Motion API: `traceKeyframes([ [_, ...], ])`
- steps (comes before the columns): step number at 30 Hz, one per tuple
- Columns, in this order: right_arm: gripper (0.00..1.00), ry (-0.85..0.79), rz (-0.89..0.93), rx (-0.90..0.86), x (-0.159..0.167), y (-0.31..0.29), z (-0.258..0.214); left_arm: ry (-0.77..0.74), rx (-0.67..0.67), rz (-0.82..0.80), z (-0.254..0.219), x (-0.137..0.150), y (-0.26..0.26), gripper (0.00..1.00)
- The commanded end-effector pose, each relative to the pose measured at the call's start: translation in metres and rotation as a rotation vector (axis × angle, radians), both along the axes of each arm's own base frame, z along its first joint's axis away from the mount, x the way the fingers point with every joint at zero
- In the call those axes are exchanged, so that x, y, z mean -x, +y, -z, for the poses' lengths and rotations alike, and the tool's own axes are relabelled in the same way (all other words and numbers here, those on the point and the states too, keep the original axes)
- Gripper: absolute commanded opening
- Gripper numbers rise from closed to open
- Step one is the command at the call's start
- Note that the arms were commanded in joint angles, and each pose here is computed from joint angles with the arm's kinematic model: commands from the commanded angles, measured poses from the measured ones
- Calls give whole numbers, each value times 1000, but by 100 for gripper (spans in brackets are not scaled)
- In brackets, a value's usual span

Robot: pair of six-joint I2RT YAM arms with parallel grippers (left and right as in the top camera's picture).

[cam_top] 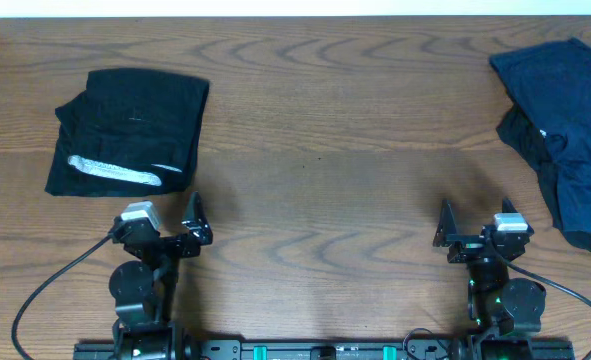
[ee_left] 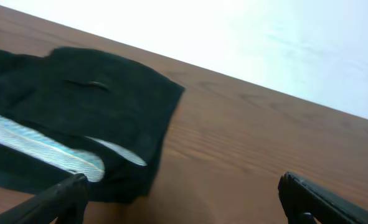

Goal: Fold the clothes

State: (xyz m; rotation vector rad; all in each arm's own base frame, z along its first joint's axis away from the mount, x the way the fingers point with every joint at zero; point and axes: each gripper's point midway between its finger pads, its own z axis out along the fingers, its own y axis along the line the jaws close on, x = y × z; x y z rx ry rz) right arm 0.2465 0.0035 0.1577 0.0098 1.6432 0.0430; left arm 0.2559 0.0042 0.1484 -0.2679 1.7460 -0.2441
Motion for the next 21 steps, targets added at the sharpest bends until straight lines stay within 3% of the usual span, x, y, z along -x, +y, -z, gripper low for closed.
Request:
traceKeyframes([
  [1, 99, -1, 7, 19, 0, -2, 0, -7, -32, -97, 2, 1, 16, 98],
  [14, 99, -1, 7, 19, 0, -2, 0, 72, -47, -108, 35, 8, 18, 98],
  [21, 99, -1, 7, 19, 0, -2, 0, 85, -194, -45, 37, 11, 11, 98],
])
